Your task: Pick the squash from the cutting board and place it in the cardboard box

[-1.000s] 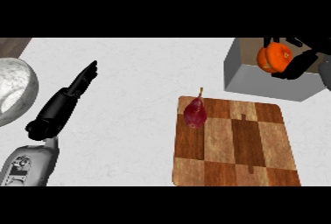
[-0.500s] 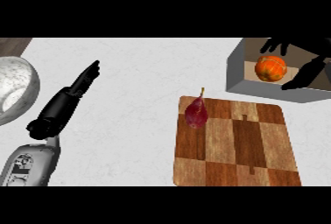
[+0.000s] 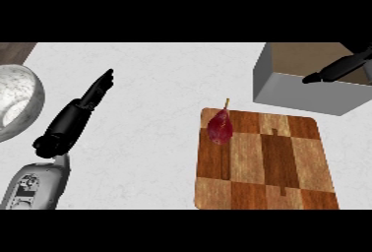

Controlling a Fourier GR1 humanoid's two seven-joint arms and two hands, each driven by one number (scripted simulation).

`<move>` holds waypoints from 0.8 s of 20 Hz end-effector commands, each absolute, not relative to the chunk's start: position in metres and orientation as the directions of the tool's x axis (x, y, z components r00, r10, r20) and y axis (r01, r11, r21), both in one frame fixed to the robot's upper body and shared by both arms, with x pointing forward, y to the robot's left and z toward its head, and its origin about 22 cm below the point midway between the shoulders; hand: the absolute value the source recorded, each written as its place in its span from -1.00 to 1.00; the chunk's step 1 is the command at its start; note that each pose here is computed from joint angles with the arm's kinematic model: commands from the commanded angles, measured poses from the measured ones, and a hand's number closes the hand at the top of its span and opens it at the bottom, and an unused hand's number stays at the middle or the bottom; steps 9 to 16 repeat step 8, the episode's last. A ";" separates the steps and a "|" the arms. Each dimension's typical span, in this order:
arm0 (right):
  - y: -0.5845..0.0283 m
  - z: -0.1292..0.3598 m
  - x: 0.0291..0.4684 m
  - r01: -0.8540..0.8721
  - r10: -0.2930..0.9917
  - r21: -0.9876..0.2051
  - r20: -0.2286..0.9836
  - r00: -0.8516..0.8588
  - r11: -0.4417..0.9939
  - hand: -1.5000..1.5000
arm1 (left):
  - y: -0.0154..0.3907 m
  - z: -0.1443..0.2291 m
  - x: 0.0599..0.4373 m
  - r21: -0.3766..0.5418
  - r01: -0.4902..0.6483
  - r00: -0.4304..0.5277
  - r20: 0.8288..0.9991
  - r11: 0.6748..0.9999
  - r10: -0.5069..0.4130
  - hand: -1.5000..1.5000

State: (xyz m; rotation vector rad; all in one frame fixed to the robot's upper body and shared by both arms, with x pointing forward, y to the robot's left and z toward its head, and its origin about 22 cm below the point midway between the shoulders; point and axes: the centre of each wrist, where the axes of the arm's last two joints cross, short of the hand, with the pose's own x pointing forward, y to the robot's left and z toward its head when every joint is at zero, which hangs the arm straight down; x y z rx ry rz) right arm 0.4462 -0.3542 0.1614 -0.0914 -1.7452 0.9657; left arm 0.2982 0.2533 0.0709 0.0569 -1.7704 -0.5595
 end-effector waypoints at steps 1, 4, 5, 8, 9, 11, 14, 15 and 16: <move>-0.363 0.152 0.446 -0.447 0.167 -0.292 0.939 -0.299 0.846 -1.00 | 0.267 0.073 0.296 0.404 0.249 -0.288 0.899 0.880 -0.330 0.00; -0.381 0.162 0.442 -0.393 0.108 -0.196 0.966 -0.234 0.899 -1.00 | 0.255 0.068 0.299 0.390 0.268 -0.279 0.907 0.881 -0.317 0.00; -0.403 0.184 0.435 -0.366 0.126 -0.208 0.964 -0.234 0.907 -1.00 | 0.242 0.073 0.299 0.411 0.270 -0.303 0.895 0.871 -0.328 0.00; -0.415 0.166 0.426 -0.286 0.100 -0.164 0.969 -0.225 0.944 -1.00 | 0.257 0.078 0.299 0.401 0.266 -0.296 0.899 0.877 -0.322 0.00; -0.415 0.166 0.426 -0.286 0.100 -0.164 0.969 -0.225 0.944 -1.00 | 0.257 0.078 0.299 0.401 0.266 -0.296 0.899 0.877 -0.322 0.00; -0.415 0.166 0.426 -0.286 0.100 -0.164 0.969 -0.225 0.944 -1.00 | 0.257 0.078 0.299 0.401 0.266 -0.296 0.899 0.877 -0.322 0.00; -0.415 0.166 0.426 -0.286 0.100 -0.164 0.969 -0.225 0.944 -1.00 | 0.257 0.078 0.299 0.401 0.266 -0.296 0.899 0.877 -0.322 0.00; -0.415 0.166 0.426 -0.286 0.100 -0.164 0.969 -0.225 0.944 -1.00 | 0.257 0.078 0.299 0.401 0.266 -0.296 0.899 0.877 -0.322 0.00; -0.415 0.166 0.426 -0.286 0.100 -0.164 0.969 -0.225 0.944 -1.00 | 0.257 0.078 0.299 0.401 0.266 -0.296 0.899 0.877 -0.322 0.00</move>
